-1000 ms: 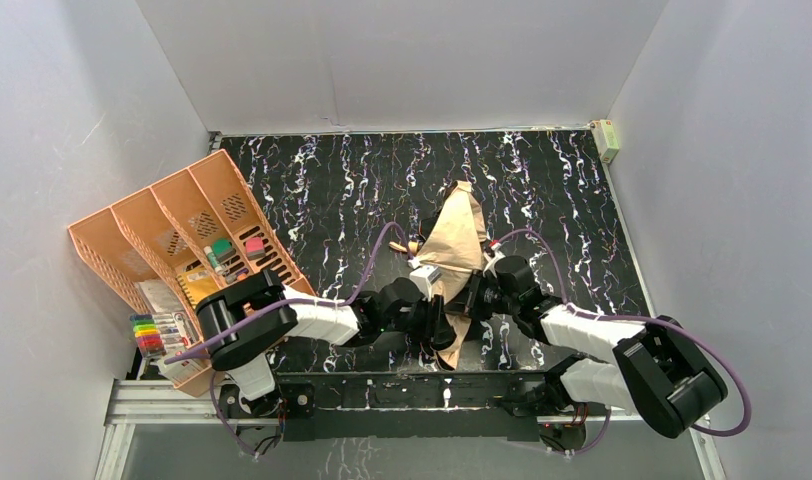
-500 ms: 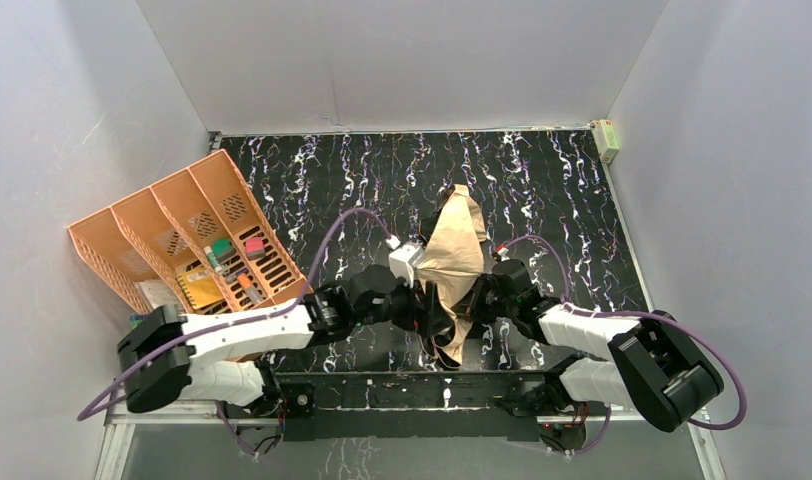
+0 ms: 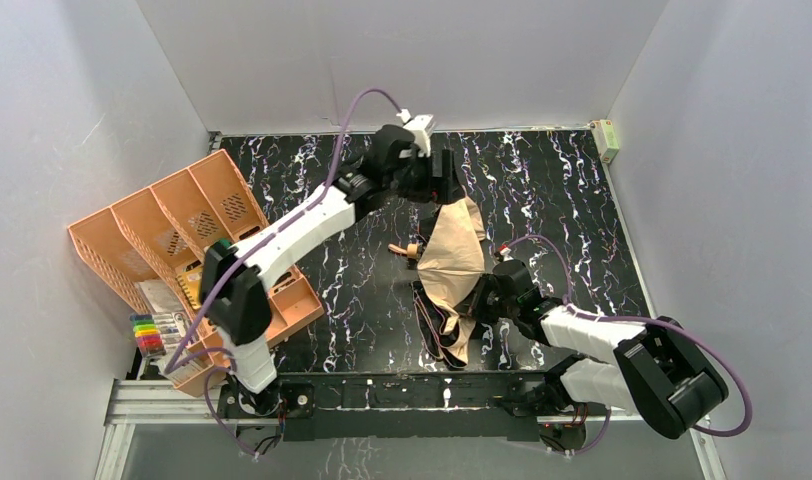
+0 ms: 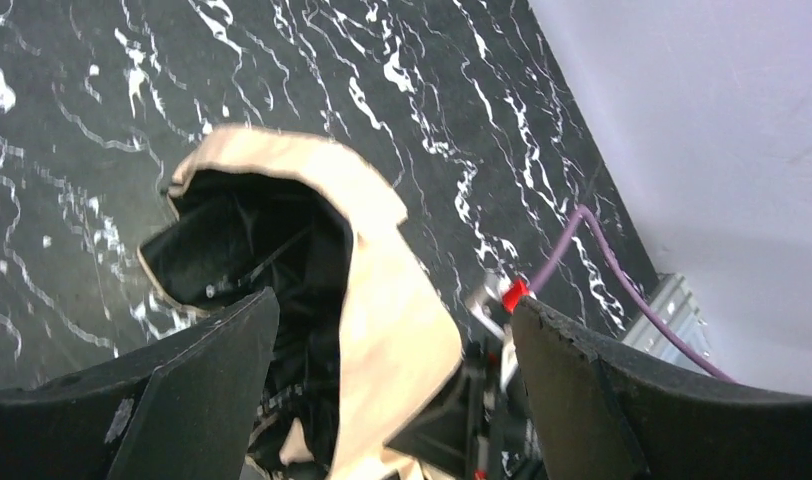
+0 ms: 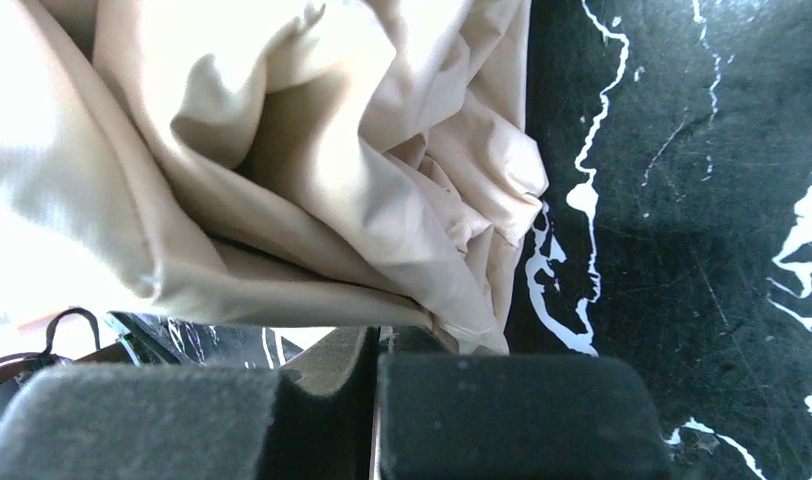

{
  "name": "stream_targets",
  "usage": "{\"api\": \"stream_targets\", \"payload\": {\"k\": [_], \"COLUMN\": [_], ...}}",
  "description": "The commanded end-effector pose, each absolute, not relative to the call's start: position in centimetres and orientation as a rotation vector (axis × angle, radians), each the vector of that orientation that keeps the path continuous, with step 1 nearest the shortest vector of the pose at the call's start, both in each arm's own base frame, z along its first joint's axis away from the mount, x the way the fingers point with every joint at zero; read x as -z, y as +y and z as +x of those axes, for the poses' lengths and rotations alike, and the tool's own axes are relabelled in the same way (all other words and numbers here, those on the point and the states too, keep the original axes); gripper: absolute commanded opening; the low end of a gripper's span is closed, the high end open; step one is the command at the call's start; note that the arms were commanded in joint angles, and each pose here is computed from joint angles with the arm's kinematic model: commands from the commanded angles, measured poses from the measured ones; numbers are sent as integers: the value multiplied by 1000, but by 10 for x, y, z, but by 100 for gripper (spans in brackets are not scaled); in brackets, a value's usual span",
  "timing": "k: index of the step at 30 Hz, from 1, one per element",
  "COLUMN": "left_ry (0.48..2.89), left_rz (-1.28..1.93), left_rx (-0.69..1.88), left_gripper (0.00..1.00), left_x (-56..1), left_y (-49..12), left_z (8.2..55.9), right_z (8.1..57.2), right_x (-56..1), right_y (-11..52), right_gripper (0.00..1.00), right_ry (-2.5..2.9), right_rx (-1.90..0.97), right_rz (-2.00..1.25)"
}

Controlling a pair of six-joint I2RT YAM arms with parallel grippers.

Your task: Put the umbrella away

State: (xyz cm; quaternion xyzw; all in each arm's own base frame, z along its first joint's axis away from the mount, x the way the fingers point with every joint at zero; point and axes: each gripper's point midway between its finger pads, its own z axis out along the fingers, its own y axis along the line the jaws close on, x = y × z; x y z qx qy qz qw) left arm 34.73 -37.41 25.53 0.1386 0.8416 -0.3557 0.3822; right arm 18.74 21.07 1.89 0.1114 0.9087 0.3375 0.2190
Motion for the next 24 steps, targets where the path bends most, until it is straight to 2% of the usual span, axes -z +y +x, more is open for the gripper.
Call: {"api": "stream_targets", "payload": {"k": [1, 5, 14, 20, 24], "left_ry": [2235, 2329, 2393, 2360, 2333], "left_rz": [505, 546, 549, 550, 550], "left_rx": [861, 817, 802, 848, 877], "left_gripper": [85, 80, 68, 50, 22], "left_x": [-253, -233, -213, -220, -230], "left_y": [-381, -389, -393, -401, -405], "left_z": [360, 377, 380, 383, 384], "right_z": [174, 175, 176, 177, 184], "right_x": [8, 5, 2, 3, 2], "right_y": [182, 182, 184, 186, 191], "right_gripper": [6, 6, 6, 6, 6], "right_ry": [2615, 2602, 2596, 2590, 2572], "right_rx": [-725, -733, -741, -760, -779], "right_rz": [327, 331, 329, 344, 375]}}
